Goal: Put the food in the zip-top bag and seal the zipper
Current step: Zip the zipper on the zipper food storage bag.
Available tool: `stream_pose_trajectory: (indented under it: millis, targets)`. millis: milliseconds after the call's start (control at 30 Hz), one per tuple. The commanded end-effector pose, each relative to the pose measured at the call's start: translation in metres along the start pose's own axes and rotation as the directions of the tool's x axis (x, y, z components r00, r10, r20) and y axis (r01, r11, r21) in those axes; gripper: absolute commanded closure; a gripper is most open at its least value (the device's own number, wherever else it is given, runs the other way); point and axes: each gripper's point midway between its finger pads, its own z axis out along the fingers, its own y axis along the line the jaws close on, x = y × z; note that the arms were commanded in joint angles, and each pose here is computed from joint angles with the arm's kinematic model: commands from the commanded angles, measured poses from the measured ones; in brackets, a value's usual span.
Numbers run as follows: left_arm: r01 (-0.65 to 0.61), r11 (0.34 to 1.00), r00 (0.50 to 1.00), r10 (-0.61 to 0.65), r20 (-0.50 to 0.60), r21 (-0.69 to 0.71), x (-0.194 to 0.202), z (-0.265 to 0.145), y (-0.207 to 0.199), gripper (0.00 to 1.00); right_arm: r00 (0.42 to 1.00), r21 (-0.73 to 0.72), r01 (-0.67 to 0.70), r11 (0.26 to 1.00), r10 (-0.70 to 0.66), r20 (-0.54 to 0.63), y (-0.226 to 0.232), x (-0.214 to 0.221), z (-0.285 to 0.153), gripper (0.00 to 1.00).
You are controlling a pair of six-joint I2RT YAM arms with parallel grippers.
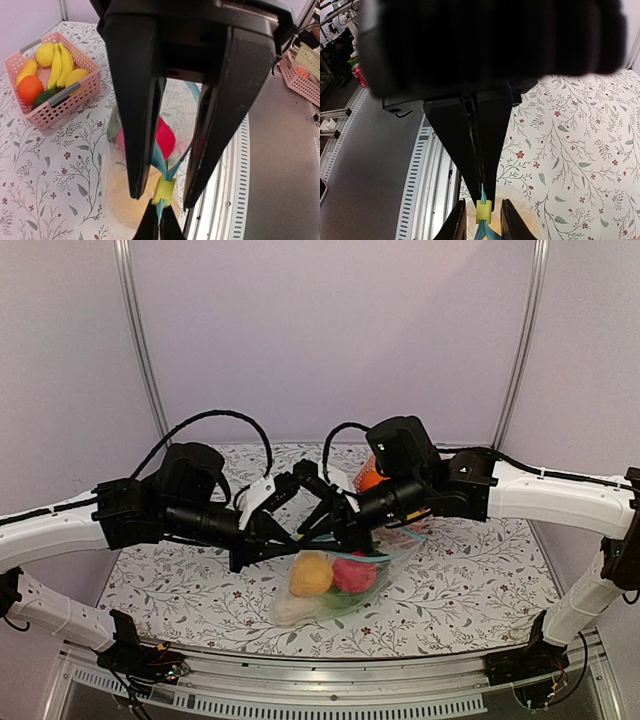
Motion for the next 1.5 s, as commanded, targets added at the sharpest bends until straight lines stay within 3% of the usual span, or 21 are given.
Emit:
stream_pose_trajectory:
  millis: [0,167,367,1467]
  targets:
    - [-0.014,1.000,0.999,0.015,0.052,-0.008,-0.016,-0.007,0.005,1.00,1.000,-0.017,-0.008,1.000,0.007,-0.030,0.002,0.007,0.008,0.79]
    - [-0.013,1.000,0.999,0.013,0.052,-0.005,-0.016,-0.007,0.005,1.00,0.999,-0.009,-0.007,1.000,0.007,-0.040,0.001,0.009,0.007,0.92]
    - [-0.008,1.000,0.999,0.008,0.048,-0.009,-0.014,-0.007,0.007,1.00,0.999,0.006,-0.001,1.000,0.002,-0.040,0.000,0.010,0.005,1.00]
    - [-0.057,0.974,0.998,0.048,-0.044,-0.218,0.003,-0.036,0.045,1.00,0.992,0.170,0.004,0.986,0.018,-0.127,-0.006,0.032,-0.033,1.00]
